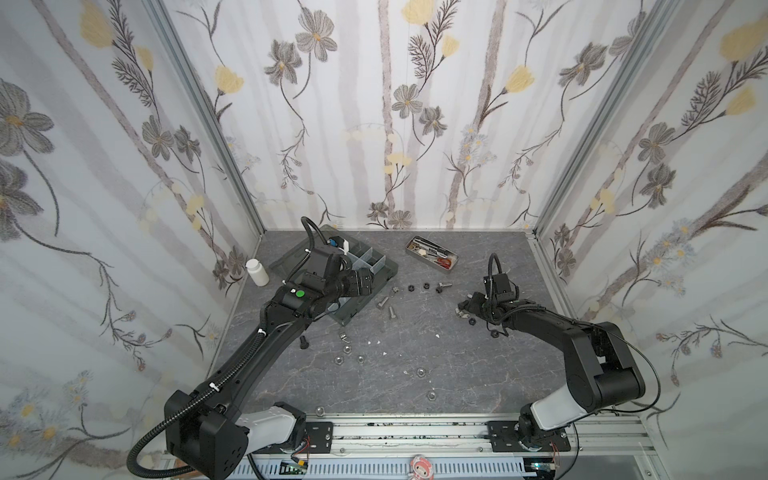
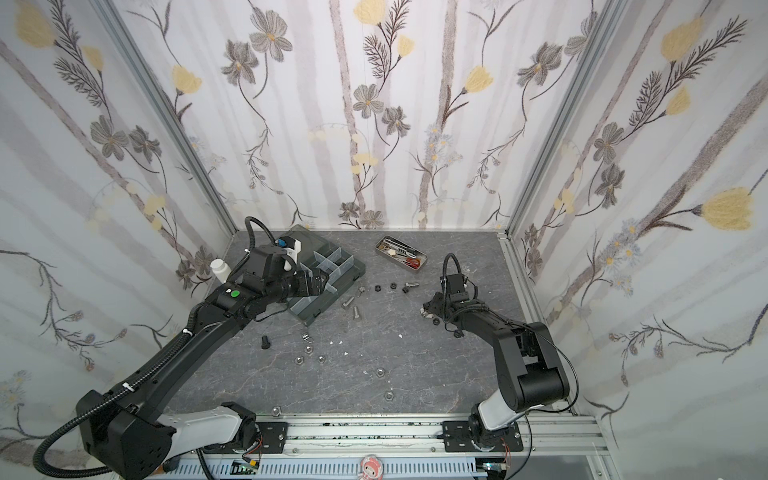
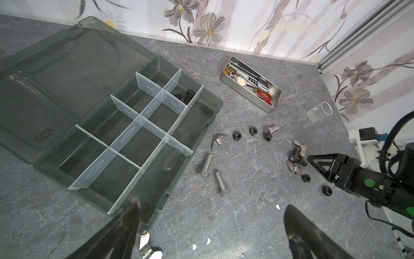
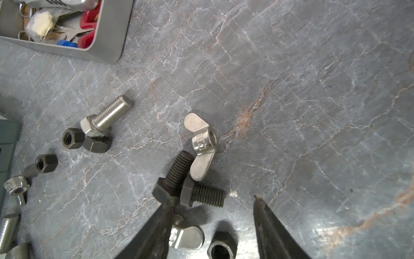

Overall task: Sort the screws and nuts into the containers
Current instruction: 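Lift the left gripper from the organizer while the right gripper approaches the wing nuts, then lower the right gripper onto a black bolt beside a wing nut and close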

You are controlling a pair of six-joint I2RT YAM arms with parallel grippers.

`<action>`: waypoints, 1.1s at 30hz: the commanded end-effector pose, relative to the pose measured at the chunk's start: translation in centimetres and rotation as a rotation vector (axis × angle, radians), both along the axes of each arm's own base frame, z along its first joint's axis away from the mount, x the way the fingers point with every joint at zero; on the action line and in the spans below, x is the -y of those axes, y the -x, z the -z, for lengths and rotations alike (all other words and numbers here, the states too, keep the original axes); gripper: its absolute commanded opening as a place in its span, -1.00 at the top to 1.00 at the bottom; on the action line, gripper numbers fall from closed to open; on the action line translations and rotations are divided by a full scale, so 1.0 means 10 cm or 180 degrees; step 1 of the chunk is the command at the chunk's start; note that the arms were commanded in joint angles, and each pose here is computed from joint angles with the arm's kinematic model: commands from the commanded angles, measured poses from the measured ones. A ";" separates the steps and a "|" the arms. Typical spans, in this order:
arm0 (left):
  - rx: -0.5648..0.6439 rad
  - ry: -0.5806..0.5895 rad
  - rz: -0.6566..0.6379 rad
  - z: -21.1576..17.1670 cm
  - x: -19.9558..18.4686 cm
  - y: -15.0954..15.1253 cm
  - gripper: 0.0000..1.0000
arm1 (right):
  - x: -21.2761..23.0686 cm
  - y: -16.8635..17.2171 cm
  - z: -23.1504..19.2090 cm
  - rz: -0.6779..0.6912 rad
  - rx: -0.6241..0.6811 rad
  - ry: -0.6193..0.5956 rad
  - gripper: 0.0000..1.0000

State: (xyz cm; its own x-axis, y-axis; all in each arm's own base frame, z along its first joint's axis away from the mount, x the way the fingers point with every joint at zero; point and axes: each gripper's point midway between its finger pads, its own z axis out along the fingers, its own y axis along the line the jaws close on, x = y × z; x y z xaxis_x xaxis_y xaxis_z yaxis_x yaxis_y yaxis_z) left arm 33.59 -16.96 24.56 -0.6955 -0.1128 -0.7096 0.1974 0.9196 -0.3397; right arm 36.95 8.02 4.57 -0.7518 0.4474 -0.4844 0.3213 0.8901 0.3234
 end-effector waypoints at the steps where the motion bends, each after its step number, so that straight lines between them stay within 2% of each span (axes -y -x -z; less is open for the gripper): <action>1: 0.0062 -0.0021 -0.0003 0.00 -0.01 -0.03 -1.00 | -0.03 -0.06 0.00 0.0043 0.0035 -0.0078 -0.15; 8: 0.0057 -0.0023 0.0013 0.04 0.00 -0.02 -1.00 | -0.05 -0.08 0.10 0.0032 -0.0051 -0.0065 -0.06; 20: 0.0090 -0.0041 0.0001 0.05 -0.03 -0.01 -1.00 | -0.11 -0.13 0.14 -0.0020 -0.0105 -0.0030 -0.04; 26: 0.0096 -0.0039 -0.0001 0.04 -0.03 0.00 -1.00 | -0.13 -0.14 0.17 -0.0035 -0.0135 -0.0024 0.13; 33: 0.0095 -0.0044 -0.0006 0.05 -0.04 0.00 -1.00 | -0.17 -0.15 0.20 -0.0072 -0.0172 -0.0038 0.17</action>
